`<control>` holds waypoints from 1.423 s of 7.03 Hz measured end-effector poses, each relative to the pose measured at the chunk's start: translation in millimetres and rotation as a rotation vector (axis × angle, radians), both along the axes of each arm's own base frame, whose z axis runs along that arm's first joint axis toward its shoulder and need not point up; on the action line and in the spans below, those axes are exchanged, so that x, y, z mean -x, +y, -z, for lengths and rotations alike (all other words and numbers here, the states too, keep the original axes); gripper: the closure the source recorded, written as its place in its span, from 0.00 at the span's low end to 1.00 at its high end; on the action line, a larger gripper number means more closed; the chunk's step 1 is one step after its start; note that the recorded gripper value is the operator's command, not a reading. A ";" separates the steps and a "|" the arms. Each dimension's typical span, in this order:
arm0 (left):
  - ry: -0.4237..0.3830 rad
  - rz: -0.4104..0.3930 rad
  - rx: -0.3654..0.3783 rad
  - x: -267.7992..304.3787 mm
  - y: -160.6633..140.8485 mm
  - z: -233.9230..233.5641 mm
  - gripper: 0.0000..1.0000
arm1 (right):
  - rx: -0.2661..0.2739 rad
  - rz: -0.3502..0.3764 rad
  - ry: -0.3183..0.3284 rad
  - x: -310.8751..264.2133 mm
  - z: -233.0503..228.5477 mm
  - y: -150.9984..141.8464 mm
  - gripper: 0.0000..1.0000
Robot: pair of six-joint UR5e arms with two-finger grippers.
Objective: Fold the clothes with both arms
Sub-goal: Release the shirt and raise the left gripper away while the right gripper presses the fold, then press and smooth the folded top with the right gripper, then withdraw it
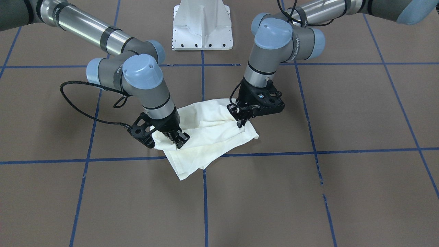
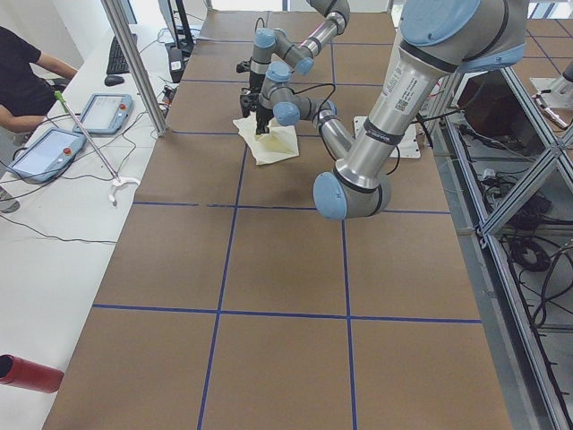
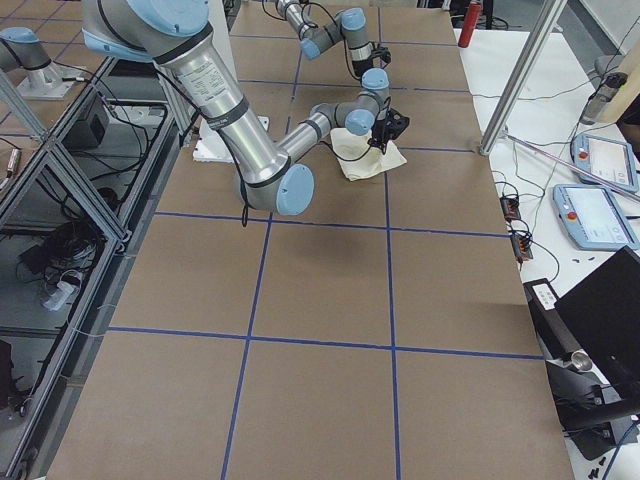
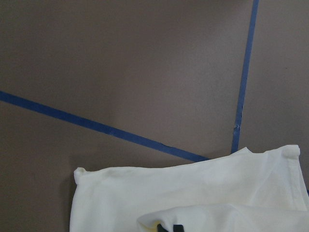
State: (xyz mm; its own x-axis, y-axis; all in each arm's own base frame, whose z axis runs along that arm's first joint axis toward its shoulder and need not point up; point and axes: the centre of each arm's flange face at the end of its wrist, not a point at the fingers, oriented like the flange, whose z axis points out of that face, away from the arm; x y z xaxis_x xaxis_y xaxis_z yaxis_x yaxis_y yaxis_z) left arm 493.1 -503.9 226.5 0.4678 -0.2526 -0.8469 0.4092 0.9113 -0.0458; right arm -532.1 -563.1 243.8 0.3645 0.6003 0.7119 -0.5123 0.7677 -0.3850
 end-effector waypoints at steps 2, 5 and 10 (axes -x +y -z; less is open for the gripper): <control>-0.014 -0.004 -0.022 -9.1 -13.5 -15.9 0.00 | -0.054 0.019 0.007 -17.4 7.7 -26.2 0.00; -0.112 -0.036 -0.090 24.5 -61.6 -47.4 0.00 | -0.060 0.065 -0.049 -58.8 27.3 -44.7 0.00; -0.026 -0.165 -0.132 134.2 -74.9 -49.1 0.00 | -0.149 0.287 0.293 28.4 23.1 78.3 0.00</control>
State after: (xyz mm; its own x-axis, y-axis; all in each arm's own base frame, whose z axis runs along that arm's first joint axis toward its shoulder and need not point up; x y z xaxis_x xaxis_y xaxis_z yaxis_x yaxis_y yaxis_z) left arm 358.9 -578.8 275.6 0.5155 -0.0590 -0.8548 0.2539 0.9634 0.0866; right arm -560.5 -484.8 220.8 0.7009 0.3440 0.6249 -0.3412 0.9310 -0.1297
